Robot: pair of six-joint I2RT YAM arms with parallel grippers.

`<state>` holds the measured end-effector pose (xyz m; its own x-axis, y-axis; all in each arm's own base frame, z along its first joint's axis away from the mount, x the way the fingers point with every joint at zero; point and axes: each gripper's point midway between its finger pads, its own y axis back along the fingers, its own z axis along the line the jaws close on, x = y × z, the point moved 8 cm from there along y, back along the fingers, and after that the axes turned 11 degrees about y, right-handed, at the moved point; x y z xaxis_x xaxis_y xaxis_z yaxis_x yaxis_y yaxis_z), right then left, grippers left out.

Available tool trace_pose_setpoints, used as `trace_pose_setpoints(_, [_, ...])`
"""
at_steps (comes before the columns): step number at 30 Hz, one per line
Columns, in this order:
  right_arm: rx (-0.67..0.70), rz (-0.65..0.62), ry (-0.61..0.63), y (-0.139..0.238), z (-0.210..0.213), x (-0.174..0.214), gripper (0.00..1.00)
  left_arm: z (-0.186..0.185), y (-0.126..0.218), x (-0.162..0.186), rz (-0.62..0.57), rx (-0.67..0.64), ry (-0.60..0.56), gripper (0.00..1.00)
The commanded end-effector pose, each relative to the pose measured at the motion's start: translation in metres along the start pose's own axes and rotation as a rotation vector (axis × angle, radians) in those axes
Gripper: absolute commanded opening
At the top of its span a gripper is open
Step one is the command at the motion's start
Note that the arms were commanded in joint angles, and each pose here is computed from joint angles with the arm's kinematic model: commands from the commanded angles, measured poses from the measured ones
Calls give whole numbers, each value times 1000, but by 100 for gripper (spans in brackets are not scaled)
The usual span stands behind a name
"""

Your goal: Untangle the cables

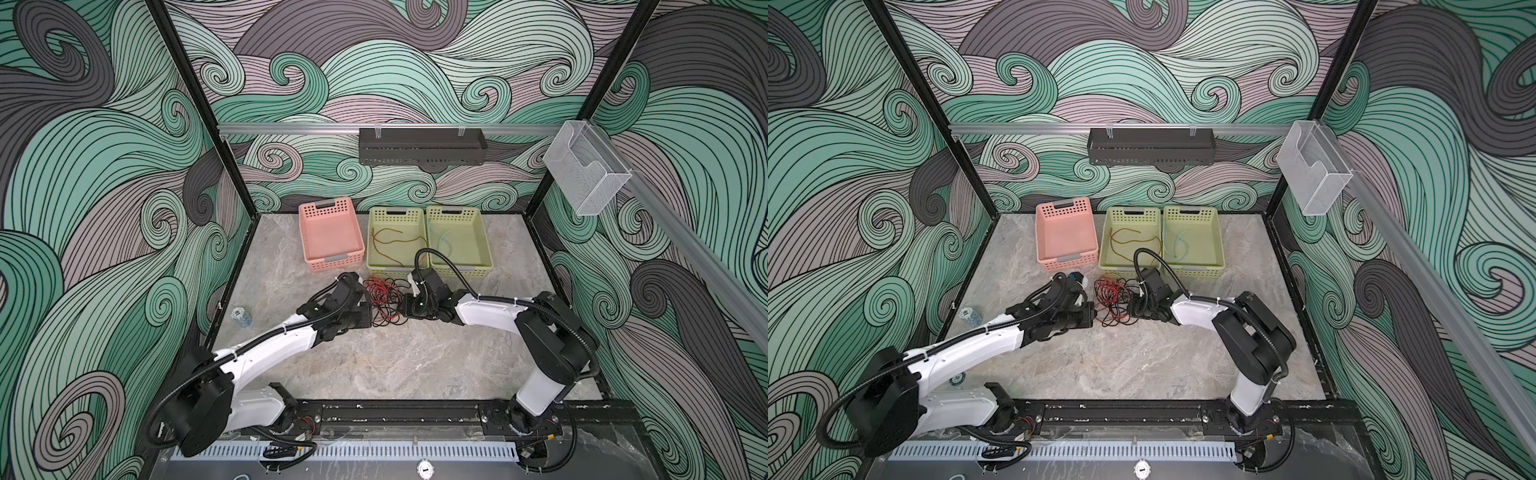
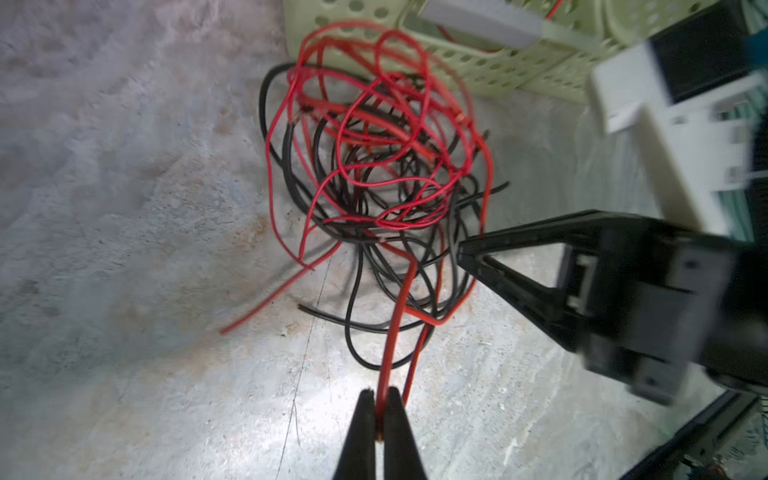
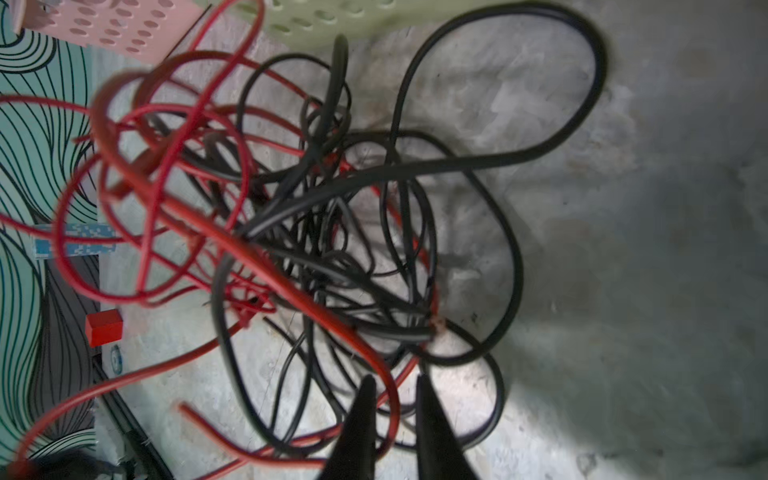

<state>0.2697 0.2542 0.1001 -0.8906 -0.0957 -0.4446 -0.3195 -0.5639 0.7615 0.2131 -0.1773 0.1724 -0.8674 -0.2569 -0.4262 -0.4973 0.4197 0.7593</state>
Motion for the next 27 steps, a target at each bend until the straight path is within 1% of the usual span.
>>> trace_pose_setpoints(1, [-25,-32,-26,1,-1,-5,5,0,28,1,-12,1,-13,0])
trace_pose_setpoints(3, [-6,-43,-21,5,-4,-6,0,-4,48,-2,-32,29,-27,0])
trace_pose_setpoints(8, [34,-73,-36,13,-15,-7,0,-18,109,-13,-121,134,-67,0])
trace_pose_setpoints(14, [101,-96,-30,25,-29,-1,0,-33,190,-35,-351,248,-128,0])
trace_pose_setpoints(17, [144,-93,-28,28,-37,4,0,-43,227,-46,-427,284,-158,0])
trace_pose_setpoints(23, [181,-93,-49,34,-53,16,0,-67,274,-72,-528,283,-242,0])
trace_pose_setpoints(27, [165,-80,-22,38,-53,21,0,-85,297,-93,-619,279,-285,0])
